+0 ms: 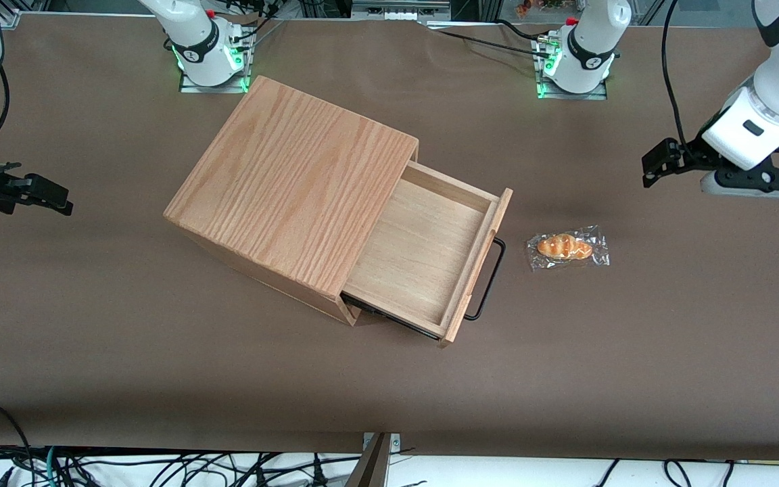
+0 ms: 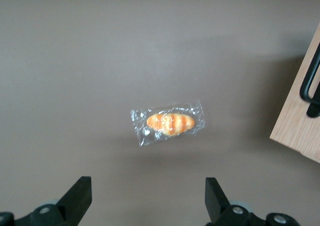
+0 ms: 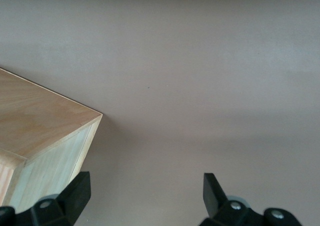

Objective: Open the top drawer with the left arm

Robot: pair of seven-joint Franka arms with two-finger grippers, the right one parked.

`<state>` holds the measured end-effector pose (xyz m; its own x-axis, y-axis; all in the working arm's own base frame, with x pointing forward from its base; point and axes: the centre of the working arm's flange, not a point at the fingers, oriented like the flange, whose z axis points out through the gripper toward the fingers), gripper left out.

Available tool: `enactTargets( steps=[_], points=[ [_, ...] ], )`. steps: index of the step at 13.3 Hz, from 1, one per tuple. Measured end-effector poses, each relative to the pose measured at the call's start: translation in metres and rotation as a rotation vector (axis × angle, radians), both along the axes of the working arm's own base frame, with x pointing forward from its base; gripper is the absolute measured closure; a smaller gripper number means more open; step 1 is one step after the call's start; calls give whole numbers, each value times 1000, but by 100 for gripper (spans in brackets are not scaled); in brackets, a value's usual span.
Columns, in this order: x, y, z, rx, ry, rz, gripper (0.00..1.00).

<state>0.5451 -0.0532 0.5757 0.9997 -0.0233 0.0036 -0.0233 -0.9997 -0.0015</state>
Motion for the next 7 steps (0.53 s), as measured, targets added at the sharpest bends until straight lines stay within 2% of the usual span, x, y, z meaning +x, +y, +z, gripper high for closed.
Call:
enactTargets(
  steps=[7],
  points=[
    [0, 4, -3, 1, 20, 8, 0]
  ],
)
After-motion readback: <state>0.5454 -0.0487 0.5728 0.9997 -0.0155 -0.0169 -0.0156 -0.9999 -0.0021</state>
